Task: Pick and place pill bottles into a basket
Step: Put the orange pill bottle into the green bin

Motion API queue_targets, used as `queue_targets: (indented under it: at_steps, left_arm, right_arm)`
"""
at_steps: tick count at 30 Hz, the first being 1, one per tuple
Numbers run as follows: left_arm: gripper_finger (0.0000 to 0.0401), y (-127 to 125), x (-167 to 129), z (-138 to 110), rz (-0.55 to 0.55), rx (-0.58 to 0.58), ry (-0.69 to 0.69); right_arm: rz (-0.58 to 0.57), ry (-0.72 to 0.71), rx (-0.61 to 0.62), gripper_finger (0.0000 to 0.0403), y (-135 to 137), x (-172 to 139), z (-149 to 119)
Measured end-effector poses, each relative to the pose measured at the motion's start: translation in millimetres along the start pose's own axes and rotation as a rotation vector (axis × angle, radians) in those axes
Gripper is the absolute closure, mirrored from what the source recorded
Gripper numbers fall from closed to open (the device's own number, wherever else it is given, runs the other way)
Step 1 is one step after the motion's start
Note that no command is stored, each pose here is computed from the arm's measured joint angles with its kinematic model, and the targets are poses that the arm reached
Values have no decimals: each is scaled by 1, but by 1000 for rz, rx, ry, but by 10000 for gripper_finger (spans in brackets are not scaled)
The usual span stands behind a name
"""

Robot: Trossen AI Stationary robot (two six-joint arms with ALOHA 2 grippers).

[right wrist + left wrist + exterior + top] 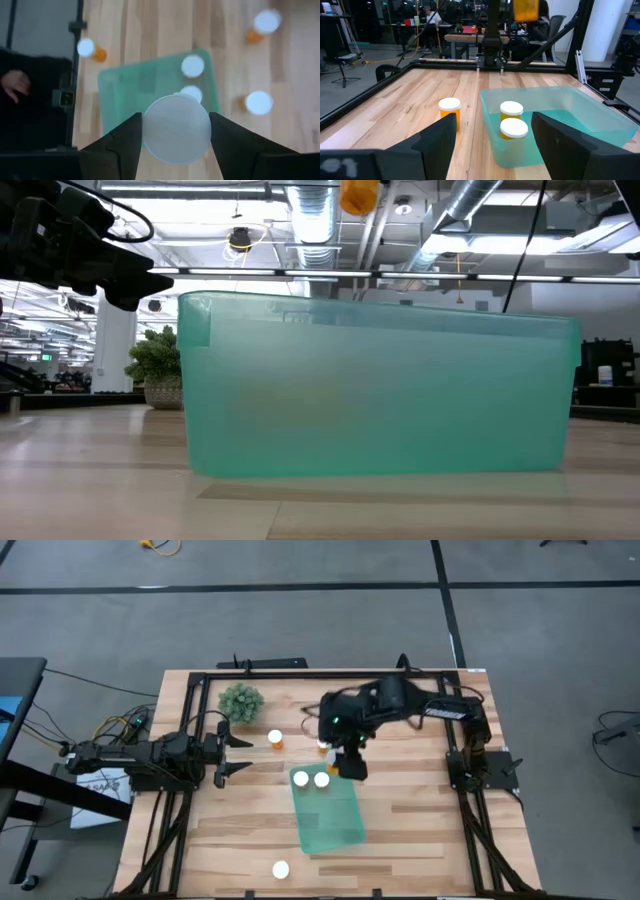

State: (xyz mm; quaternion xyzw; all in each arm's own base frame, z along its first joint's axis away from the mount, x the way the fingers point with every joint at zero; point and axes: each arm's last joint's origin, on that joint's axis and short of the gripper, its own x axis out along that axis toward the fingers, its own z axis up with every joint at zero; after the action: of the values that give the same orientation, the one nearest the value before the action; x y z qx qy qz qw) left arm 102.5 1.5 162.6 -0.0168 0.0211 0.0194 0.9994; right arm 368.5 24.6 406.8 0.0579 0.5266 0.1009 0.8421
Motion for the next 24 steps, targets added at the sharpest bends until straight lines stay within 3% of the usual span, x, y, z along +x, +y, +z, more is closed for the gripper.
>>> queue_targets:
  at_steps: [9, 24]
  left_arm:
    - [153, 0, 0, 0, 1, 0, -1]
    - [153, 0, 0, 0, 1, 0, -1]
  right_arm:
    - [9, 38, 14, 202, 11, 20, 4]
    - [-47, 42, 21, 198, 10, 20, 3]
